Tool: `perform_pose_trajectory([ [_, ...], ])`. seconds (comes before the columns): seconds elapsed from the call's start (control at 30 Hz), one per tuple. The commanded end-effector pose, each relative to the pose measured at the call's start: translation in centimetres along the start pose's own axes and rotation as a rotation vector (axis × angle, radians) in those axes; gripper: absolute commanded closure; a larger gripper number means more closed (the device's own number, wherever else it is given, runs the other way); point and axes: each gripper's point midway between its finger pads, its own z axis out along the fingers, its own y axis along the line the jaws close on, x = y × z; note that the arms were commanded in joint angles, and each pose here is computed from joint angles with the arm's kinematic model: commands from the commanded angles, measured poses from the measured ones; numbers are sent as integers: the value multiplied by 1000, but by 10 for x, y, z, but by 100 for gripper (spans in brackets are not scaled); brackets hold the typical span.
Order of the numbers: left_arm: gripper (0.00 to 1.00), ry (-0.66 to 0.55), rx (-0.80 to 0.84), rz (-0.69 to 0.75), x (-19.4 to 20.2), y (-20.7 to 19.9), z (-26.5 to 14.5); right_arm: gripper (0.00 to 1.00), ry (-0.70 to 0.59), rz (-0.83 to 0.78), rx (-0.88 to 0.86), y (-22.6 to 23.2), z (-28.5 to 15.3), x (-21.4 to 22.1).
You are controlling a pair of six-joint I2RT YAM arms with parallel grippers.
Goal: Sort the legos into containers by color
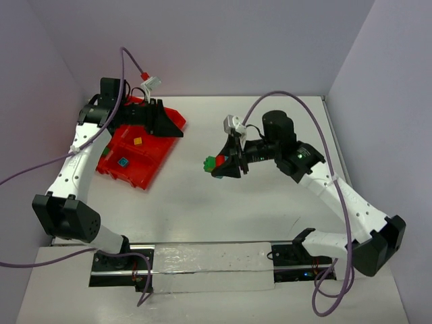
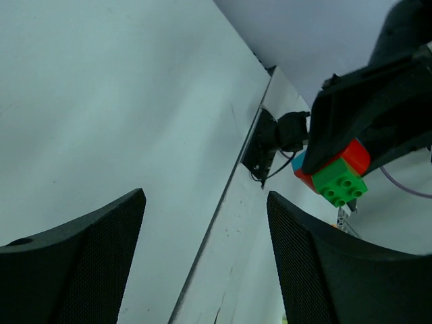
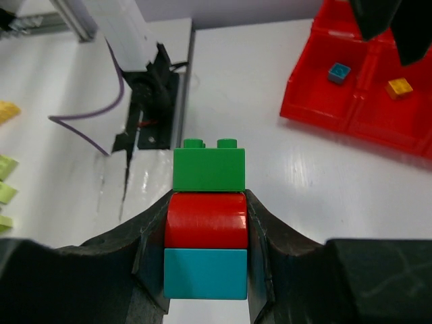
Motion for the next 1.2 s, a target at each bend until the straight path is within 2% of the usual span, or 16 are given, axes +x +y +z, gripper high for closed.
perform_pose_trajectory([
  [0.0, 20, -14, 154, 107, 0, -45, -12, 100, 4, 154, -128, 15, -1, -20],
  [0.13, 19, -31, 155, 137, -3, -54, -16, 100, 22, 339, -48, -11, 9, -29],
  [0.37, 19, -24, 200, 123, 0, -57, -15, 100, 36, 516, 77, -42, 19, -31],
  [0.73, 16, 35, 252, 102, 12, -66, 4, 100, 42, 526, -31, -39, 29, -44],
  [1.17, 17, 46, 312, 96, 10, -72, 15, 100, 65, 528, -99, -34, 37, -42],
])
